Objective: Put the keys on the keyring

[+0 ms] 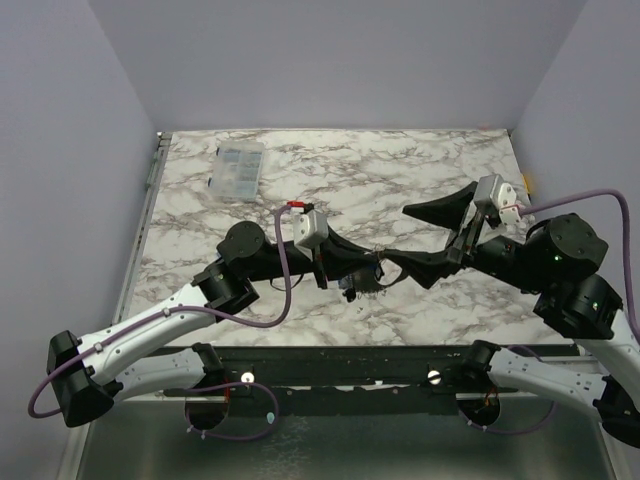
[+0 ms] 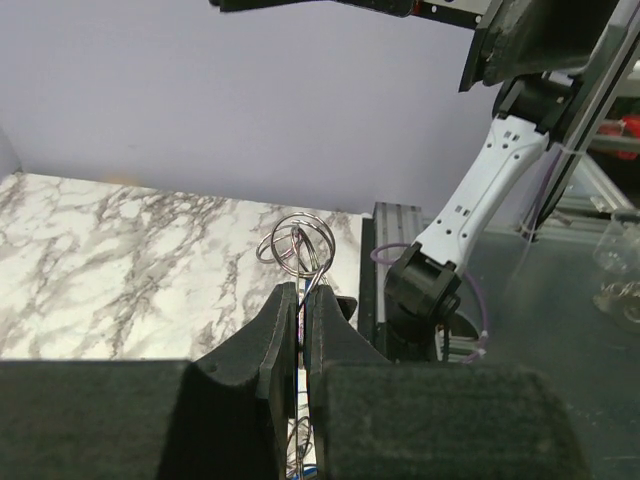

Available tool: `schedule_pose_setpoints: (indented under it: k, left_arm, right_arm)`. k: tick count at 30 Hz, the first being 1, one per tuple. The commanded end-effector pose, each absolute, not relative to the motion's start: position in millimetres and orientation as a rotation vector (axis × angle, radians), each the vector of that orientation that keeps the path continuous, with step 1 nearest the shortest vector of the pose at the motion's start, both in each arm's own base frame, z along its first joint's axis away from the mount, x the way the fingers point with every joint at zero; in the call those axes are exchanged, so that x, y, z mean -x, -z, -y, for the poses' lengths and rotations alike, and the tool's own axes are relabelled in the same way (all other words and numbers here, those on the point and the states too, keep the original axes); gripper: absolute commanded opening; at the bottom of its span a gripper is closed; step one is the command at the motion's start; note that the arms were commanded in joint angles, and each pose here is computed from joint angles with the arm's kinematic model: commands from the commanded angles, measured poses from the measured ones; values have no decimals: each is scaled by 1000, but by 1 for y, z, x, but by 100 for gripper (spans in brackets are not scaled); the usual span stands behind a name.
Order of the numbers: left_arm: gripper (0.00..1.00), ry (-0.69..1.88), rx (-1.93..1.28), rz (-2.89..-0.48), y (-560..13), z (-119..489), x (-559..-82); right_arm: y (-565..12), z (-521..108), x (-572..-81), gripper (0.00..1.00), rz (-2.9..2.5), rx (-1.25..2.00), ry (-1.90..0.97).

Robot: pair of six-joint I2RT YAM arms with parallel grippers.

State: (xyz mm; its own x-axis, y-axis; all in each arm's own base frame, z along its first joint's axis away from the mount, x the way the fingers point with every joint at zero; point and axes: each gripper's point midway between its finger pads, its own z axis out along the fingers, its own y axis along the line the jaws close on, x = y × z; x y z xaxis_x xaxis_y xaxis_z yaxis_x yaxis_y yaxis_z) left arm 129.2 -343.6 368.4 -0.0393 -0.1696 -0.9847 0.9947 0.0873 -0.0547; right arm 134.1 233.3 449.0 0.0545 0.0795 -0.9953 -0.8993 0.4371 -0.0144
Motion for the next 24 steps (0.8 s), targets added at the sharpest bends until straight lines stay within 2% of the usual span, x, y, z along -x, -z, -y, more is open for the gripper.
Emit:
schedule_pose_setpoints:
  k: [1, 7, 15, 24]
  left_arm:
    - [0, 1342, -872, -1115, -397, 336, -124]
    - [0, 1406, -831, -1169, -400, 338, -123]
    - [0, 1436, -807, -1285, -394, 348, -133]
    - [0, 1434, -790, -1388, -386, 368, -154]
  right_arm:
    - [-449, -243, -137, 87, -1197, 927, -830]
    - [-435, -256, -107, 88, -1193, 1048, -997]
    - [-423, -250, -121, 97, -1237, 941, -960]
    - [-394, -242, -123, 97, -1257, 993, -878]
